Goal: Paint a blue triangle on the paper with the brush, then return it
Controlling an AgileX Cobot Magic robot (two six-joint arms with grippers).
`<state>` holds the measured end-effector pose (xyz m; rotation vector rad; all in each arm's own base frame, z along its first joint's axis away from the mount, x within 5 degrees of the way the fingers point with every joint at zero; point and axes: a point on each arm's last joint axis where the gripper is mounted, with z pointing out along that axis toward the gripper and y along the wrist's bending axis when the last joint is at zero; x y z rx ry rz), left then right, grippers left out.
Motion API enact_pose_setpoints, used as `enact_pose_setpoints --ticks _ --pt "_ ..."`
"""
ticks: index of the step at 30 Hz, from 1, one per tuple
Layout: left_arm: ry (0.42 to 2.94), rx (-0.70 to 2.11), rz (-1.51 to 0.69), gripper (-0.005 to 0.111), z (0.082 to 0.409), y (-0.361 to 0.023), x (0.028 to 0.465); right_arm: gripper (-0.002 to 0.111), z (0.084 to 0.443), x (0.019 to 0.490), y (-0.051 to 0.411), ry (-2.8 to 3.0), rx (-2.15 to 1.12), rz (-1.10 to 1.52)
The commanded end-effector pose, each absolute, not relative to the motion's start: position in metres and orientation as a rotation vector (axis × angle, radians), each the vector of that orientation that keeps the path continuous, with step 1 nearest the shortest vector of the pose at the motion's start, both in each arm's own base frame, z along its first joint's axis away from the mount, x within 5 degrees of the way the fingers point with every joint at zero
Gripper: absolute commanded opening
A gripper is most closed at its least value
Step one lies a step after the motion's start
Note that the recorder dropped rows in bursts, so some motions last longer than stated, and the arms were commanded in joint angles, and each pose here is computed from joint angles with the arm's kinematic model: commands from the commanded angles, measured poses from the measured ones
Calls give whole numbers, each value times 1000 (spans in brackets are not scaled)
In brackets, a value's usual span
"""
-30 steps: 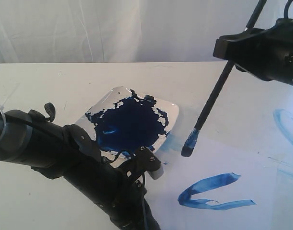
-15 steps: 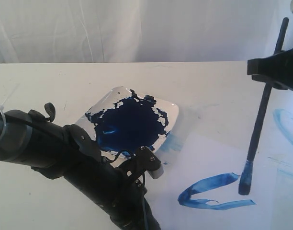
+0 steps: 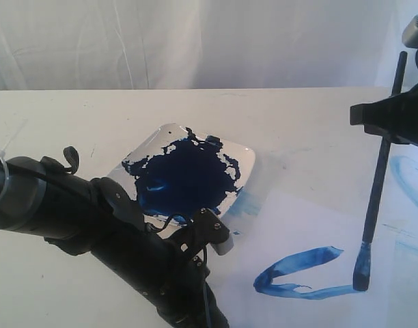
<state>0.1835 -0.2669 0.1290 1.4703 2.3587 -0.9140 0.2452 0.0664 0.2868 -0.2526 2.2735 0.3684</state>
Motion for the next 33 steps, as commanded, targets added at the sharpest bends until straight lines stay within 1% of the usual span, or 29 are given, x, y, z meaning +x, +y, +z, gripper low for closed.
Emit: enact_pose_setpoints --ticks 1,12,19,27,33 --pt "2376 1460 -915 0 127 -267 182 0 286 248 64 2248 -227 347" --pt "2375 1458 -910 0 127 -266 182 0 270 258 64 2306 -242 320" --pt "2376 1461 -916 0 127 -267 182 0 270 263 64 2276 -215 308" --pt "2374 1461 -909 0 126 -266 182 0 256 277 65 2275 -147 310" --pt "2372 1463 -907 0 126 -266 182 0 260 284 63 2200 -42 320"
